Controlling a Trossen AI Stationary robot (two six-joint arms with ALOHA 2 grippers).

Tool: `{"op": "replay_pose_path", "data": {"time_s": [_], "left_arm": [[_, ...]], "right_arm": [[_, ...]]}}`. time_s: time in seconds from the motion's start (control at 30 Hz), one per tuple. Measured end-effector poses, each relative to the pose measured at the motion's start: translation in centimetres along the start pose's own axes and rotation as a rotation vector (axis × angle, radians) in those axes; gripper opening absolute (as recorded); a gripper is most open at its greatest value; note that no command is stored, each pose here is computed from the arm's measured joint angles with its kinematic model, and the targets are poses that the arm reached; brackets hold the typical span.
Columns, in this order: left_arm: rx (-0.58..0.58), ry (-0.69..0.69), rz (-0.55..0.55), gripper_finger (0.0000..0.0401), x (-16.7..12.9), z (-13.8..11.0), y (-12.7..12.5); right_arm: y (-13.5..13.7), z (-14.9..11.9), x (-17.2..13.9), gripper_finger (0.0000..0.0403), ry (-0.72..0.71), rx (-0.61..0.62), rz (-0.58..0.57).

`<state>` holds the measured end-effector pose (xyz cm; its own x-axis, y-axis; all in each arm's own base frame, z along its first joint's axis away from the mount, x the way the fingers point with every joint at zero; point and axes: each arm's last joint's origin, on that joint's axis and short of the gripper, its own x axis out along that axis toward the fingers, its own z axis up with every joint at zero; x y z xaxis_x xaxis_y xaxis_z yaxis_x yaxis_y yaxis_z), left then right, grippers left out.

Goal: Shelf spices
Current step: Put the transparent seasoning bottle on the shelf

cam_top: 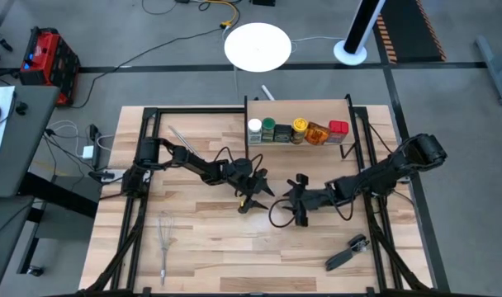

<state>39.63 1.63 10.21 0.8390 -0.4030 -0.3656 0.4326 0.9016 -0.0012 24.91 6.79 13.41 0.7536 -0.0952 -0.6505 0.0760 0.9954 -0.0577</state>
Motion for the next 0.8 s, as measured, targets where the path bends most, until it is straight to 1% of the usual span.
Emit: {"op": "replay_pose_path", "data": {"time_s": [0.2, 0.5, 0.6, 0.8], "left_arm": [[-0.002, 0.001, 0.0, 0.0256, 0.0, 0.0, 0.0], [-0.001, 0.0, 0.0, 0.0256, 0.0, 0.0, 0.0], [-0.001, 0.0, 0.0, 0.0256, 0.0, 0.0, 0.0], [-0.001, 0.0, 0.0, 0.0256, 0.0, 0.0, 0.0]], "right_arm": [[0.2, 0.5, 0.0, 0.0213, -0.045, -0.047, 0.034], [-0.4, 0.6, 0.3, 0.0213, -0.042, -0.045, 0.05], [-0.3, 0.2, 1.0, 0.0213, -0.031, -0.059, 0.049], [0.4, -0.4, 3.2, 0.0213, -0.079, -0.049, 0.085]]}}
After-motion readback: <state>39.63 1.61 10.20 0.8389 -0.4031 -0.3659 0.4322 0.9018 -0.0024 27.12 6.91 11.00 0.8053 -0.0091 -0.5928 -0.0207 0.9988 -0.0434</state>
